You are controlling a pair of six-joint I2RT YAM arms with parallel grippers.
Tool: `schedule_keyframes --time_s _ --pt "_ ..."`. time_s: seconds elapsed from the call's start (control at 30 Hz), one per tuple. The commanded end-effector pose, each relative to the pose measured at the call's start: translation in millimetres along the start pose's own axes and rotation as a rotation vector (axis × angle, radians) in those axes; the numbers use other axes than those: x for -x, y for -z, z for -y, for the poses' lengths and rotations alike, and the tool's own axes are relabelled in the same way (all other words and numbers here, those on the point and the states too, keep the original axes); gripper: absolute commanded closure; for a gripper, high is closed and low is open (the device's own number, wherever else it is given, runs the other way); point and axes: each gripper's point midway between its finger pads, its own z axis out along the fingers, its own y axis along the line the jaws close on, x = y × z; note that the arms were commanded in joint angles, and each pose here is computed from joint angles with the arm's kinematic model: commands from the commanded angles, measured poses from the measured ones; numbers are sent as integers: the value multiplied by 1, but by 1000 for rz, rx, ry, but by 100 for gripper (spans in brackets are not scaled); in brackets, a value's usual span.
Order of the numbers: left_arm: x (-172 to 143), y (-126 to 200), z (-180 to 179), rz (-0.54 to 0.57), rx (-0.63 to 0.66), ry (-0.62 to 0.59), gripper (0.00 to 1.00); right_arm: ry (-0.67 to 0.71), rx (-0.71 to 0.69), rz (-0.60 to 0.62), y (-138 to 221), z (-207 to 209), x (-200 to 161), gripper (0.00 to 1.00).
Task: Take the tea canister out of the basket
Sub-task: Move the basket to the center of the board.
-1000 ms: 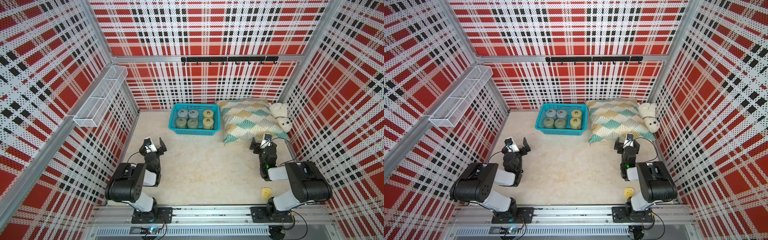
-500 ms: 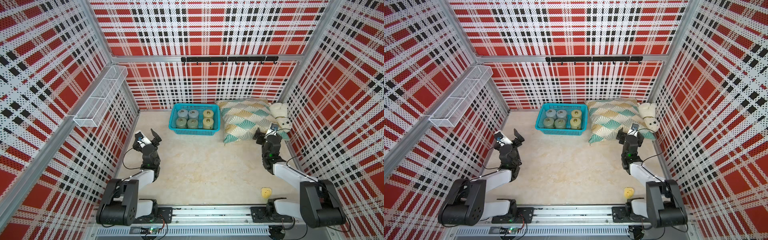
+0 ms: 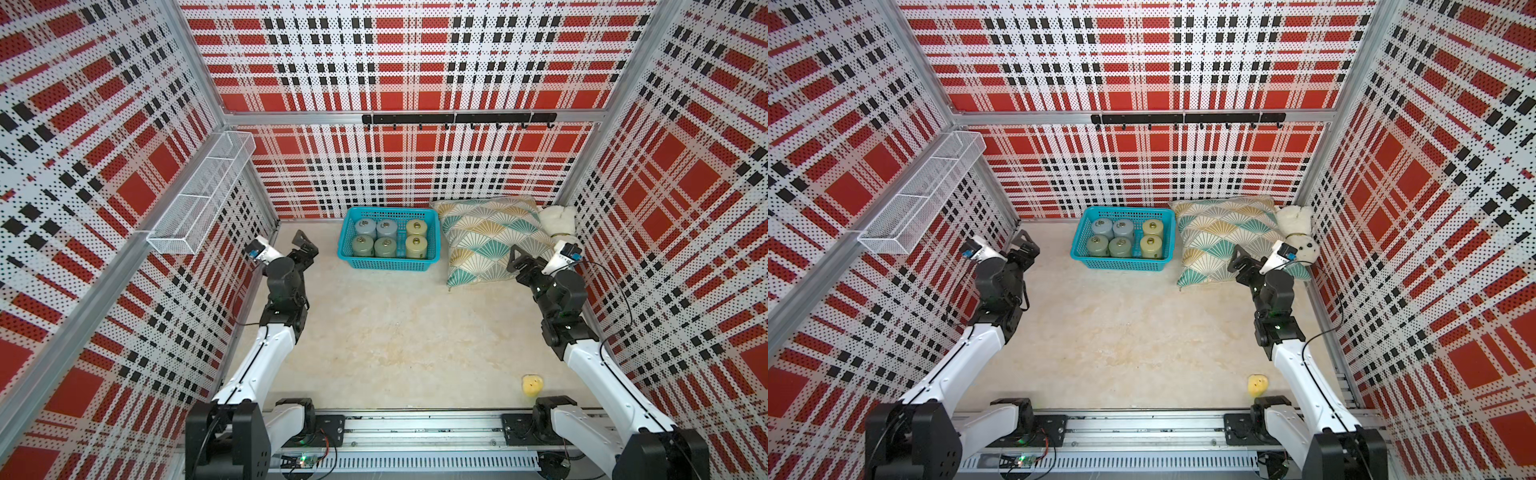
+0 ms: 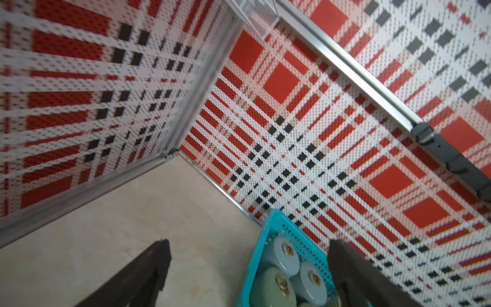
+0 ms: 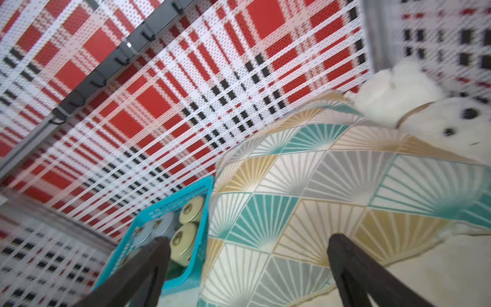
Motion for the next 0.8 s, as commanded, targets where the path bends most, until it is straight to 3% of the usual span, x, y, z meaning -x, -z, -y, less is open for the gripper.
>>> schedule_keyframes --time_s 0.0,0.23,0.43,0.77 --pt "-41 -12 27 -150 -49 -97 0 22 213 -108 -6 -54 -16 0" --pt "-96 -93 53 -354 -30 -234 1 112 318 -238 -13 -110 -67 0" --pt "-127 -156 43 -480 20 -315 0 220 336 -322 -4 -126 -107 0" --pt "-185 -204 24 -660 75 -551 22 222 341 -378 -8 -132 -126 0"
